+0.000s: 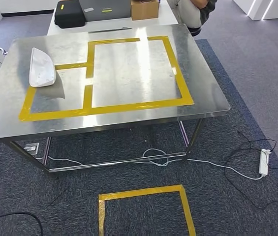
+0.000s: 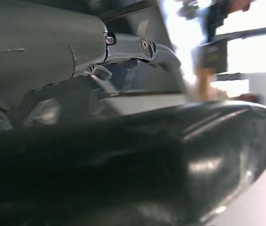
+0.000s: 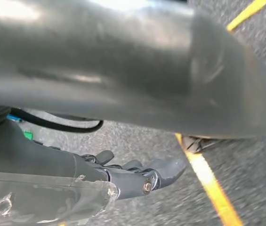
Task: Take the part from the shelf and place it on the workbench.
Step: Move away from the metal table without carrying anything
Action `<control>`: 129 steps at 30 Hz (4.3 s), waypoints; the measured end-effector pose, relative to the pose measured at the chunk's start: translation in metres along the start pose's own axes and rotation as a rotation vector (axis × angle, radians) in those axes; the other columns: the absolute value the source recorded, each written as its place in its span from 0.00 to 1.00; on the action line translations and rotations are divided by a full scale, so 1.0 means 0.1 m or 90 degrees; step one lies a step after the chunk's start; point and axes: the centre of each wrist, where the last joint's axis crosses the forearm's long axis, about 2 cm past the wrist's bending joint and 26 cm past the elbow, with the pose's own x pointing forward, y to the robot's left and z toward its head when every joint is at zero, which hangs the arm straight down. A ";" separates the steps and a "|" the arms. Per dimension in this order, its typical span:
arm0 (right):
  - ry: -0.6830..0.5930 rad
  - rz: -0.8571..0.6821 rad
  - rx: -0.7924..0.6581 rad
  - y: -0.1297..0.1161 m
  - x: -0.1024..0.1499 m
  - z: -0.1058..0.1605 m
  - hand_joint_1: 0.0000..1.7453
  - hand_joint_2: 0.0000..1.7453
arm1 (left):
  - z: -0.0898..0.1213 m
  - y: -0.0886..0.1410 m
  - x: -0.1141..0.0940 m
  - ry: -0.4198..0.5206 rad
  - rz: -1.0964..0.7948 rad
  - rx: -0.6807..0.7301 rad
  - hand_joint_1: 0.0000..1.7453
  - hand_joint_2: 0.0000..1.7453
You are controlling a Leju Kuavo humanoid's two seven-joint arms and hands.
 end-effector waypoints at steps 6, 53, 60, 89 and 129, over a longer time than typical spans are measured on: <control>0.026 -0.010 0.007 -0.03 0.06 0.02 0.00 0.00 | 0.84 -0.33 -0.58 0.242 0.018 -0.062 0.00 0.00; 0.022 0.119 0.024 -0.07 0.11 -0.04 0.00 0.00 | 2.13 -0.67 -1.14 0.941 -0.616 -0.671 0.00 0.00; 0.021 0.121 0.021 -0.07 0.13 -0.03 0.00 0.00 | 2.17 -0.67 -1.14 0.944 -0.610 -0.686 0.00 0.00; -0.010 0.054 0.031 -0.15 0.14 -0.03 0.00 0.00 | 2.36 -0.67 -1.13 0.807 -0.645 -0.815 0.00 0.00; 0.012 0.157 -0.006 -0.33 0.23 -0.06 0.00 0.00 | 2.57 -0.89 -1.04 0.841 -0.553 -0.730 0.00 0.00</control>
